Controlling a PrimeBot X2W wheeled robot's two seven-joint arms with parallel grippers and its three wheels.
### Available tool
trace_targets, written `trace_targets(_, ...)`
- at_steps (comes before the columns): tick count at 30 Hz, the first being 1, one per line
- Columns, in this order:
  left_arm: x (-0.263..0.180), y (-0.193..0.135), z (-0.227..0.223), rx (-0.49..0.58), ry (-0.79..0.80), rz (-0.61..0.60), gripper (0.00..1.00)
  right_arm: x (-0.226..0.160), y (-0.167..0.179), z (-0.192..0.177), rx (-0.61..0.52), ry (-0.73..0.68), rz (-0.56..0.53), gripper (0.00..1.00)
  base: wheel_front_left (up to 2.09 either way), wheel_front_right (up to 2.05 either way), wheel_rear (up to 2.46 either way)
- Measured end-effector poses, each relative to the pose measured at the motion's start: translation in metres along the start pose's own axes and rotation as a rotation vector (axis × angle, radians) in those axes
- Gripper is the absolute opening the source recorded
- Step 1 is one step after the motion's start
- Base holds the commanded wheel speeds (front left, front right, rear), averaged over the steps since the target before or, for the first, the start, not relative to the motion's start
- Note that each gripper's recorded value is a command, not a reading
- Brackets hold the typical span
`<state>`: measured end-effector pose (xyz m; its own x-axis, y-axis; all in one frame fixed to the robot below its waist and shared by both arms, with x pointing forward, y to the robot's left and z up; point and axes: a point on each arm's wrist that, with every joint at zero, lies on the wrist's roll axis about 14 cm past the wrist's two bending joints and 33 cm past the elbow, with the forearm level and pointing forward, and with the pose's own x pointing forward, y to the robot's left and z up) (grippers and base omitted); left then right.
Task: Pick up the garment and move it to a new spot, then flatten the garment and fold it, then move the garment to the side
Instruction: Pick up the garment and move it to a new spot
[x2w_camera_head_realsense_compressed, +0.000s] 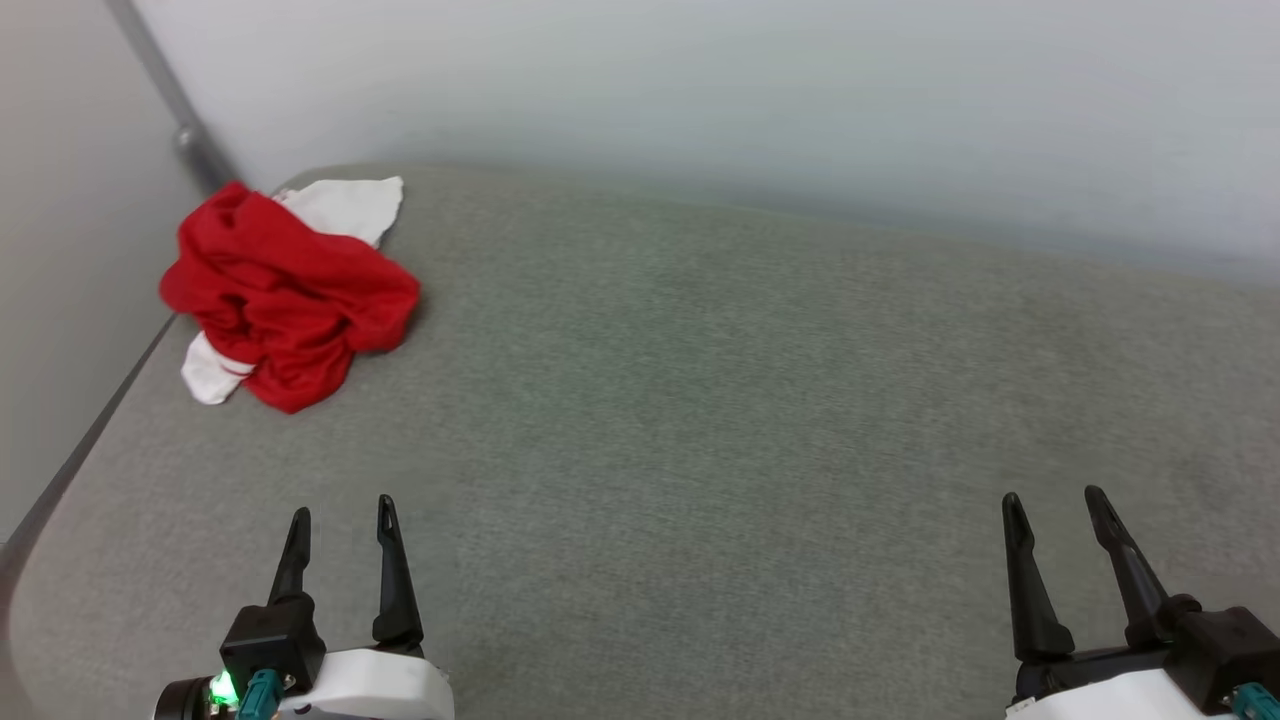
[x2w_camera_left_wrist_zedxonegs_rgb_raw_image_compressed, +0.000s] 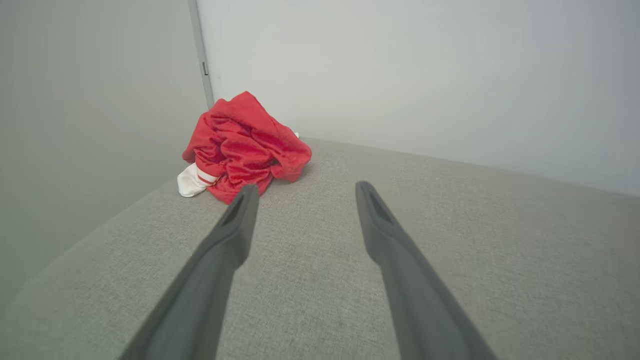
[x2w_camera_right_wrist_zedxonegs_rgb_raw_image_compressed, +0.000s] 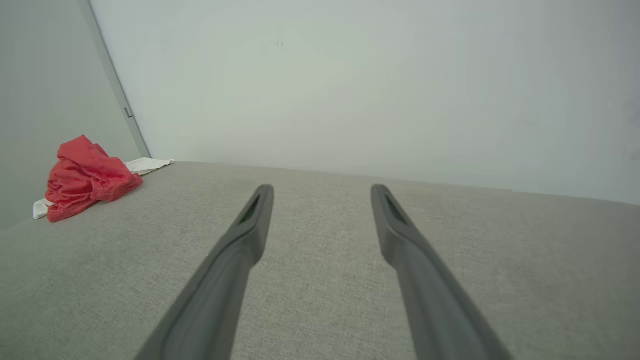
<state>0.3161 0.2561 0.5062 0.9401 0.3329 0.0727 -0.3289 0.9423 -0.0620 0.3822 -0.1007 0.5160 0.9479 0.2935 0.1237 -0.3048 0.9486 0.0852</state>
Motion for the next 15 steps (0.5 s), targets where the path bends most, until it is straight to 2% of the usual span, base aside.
trace_targets(15, -0.030, 0.065, 0.006, 0.018, -0.005, 0.208, 1.00, 0.033, 0.060, -0.012, 0.016, 0.018, 0.196, 1.00, 0.00, 0.00, 0.00)
